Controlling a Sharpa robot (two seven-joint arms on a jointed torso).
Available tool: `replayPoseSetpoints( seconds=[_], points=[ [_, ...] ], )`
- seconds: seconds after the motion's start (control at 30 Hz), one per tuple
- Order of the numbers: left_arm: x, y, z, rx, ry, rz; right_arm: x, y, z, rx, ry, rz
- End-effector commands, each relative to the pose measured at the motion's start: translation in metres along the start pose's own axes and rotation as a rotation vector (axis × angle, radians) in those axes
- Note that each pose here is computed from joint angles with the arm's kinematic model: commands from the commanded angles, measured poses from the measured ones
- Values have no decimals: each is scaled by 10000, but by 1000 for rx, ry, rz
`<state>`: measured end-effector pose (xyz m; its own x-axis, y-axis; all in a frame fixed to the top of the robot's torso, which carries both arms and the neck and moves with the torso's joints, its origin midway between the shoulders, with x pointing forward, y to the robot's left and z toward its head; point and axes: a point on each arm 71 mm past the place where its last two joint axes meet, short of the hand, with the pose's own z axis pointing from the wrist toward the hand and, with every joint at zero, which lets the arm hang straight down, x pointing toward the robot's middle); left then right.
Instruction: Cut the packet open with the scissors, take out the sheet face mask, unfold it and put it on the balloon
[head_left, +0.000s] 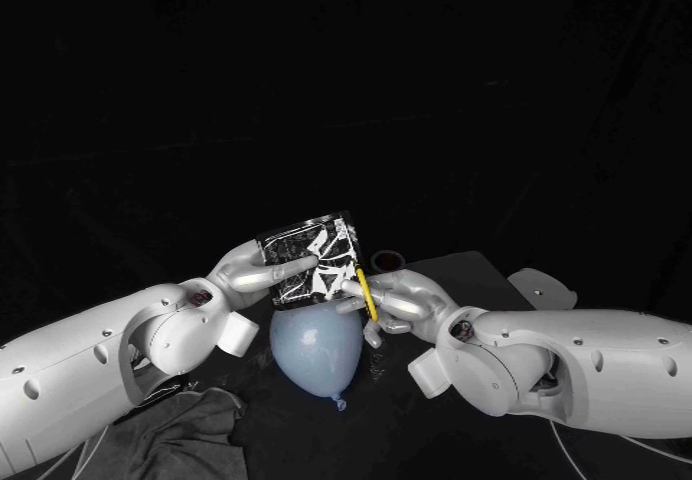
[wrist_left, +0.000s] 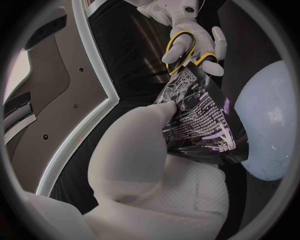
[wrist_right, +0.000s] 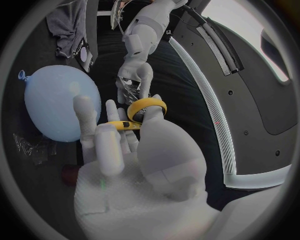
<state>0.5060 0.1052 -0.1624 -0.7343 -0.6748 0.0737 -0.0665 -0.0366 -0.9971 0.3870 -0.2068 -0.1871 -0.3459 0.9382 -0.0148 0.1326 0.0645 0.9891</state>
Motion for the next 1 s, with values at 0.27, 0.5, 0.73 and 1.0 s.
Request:
replayPoseSetpoints(
  seconds=[0.27, 0.5, 0.73, 1.0],
  points=[
    [43, 14, 0, -4, 39, 19, -36, 116, 46, -42, 19, -22],
    [37, 15, -3, -5, 37, 22, -107, 138, 67, -45, -10, -32],
    [35, 15, -2, -4, 34, 21, -138, 142, 77, -45, -25, -36],
    [34, 14, 1, -1, 28, 14, -156, 145, 86, -51, -31, -40]
  ],
)
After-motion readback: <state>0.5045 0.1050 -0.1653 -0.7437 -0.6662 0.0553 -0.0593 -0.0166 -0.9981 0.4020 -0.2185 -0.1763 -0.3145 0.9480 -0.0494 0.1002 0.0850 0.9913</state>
